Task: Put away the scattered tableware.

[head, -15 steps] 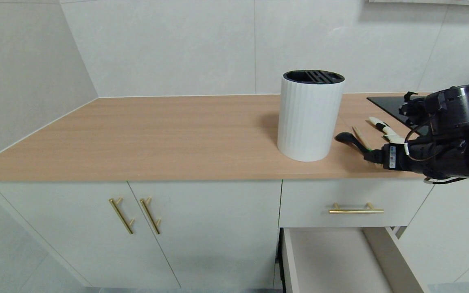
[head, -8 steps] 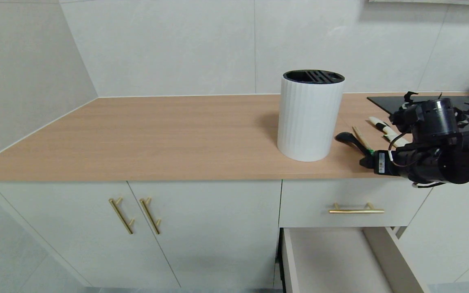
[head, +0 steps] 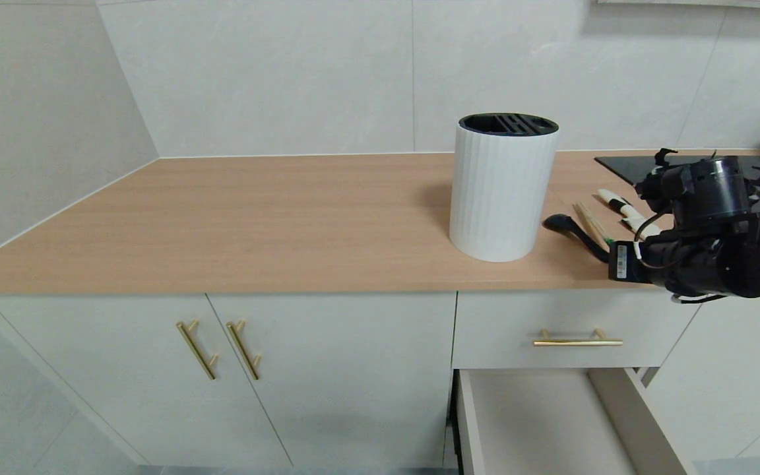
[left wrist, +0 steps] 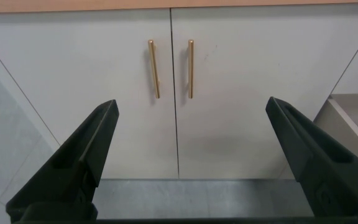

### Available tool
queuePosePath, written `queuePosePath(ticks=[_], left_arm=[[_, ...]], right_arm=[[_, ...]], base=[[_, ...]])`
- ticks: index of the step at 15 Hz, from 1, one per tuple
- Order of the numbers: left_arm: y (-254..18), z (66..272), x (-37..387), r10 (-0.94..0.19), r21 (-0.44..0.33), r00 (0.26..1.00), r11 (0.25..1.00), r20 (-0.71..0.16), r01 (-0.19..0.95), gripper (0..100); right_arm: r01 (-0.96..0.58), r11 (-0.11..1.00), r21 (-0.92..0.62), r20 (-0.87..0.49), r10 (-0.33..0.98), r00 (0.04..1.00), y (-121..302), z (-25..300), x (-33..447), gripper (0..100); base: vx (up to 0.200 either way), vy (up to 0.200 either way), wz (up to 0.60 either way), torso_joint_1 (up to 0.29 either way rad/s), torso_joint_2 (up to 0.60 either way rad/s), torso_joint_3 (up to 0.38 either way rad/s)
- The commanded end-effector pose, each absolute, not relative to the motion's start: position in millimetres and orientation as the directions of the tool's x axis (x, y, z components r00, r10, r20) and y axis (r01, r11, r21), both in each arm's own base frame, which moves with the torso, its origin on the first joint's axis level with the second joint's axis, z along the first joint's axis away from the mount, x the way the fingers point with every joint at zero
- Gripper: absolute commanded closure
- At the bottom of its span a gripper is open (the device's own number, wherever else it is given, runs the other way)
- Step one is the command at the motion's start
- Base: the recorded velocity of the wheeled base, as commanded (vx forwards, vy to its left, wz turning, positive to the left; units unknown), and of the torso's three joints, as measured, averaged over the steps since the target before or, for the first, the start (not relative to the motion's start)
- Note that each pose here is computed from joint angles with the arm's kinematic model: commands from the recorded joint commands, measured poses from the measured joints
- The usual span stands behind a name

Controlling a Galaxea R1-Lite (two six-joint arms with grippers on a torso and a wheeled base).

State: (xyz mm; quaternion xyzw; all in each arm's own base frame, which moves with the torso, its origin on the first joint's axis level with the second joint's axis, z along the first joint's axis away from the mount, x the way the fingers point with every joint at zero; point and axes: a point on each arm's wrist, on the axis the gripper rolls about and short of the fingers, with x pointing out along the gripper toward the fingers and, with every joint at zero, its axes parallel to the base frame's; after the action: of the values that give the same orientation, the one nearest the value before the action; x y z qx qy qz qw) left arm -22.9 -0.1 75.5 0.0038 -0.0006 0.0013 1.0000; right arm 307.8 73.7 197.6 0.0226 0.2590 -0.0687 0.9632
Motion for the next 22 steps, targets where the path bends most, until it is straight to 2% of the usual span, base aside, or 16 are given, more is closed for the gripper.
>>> queuePosePath(ticks=[1, 4, 9, 14, 16, 18, 22], left_arm=[[0, 75, -23, 0.003, 0.008, 1.000, 1.000, 0.000, -0.003, 0], [0, 75, -23, 0.003, 0.008, 1.000, 1.000, 0.000, -0.003, 0], [0, 75, -23, 0.003, 0.008, 1.000, 1.000, 0.000, -0.003, 0], [0, 75, -23, 0.003, 0.008, 1.000, 1.000, 0.000, -0.003, 0], [0, 75, -23, 0.003, 0.008, 1.000, 1.000, 0.000, -0.003, 0], [0, 75, -23, 0.003, 0.008, 1.000, 1.000, 0.000, -0.003, 0], [0, 75, -23, 0.003, 0.008, 1.000, 1.000, 0.000, -0.003, 0]], right_arm=[[0.143, 0.990, 0.019, -0.481, -0.117, 0.869, 72, 206, 301, 100], [0.141, 0.989, 0.031, -0.452, -0.112, 0.885, 70, 217, 294, 100], [0.114, 0.988, 0.101, -0.297, -0.080, 0.952, 57, 272, 242, 100], [-0.085, 0.982, 0.168, -0.230, 0.123, 0.965, 43, 313, 170, 100], [-0.123, 0.979, 0.160, -0.265, 0.163, 0.950, 36, 329, 135, 100], [-0.130, 0.985, 0.114, -0.359, 0.163, 0.919, 29, 334, 107, 100], [-0.195, 0.980, 0.026, -0.497, 0.182, 0.848, 25, 327, 81, 100]], base=[[0.000, 0.000, 0.00, 0.000, 0.00, 0.000], [0.000, 0.000, 0.00, 0.000, 0.00, 0.000], [0.000, 0.000, 0.00, 0.000, 0.00, 0.000], [0.000, 0.000, 0.00, 0.000, 0.00, 0.000], [0.000, 0.000, 0.00, 0.000, 0.00, 0.000], [0.000, 0.000, 0.00, 0.000, 0.00, 0.000], [0.000, 0.000, 0.00, 0.000, 0.00, 0.000]])
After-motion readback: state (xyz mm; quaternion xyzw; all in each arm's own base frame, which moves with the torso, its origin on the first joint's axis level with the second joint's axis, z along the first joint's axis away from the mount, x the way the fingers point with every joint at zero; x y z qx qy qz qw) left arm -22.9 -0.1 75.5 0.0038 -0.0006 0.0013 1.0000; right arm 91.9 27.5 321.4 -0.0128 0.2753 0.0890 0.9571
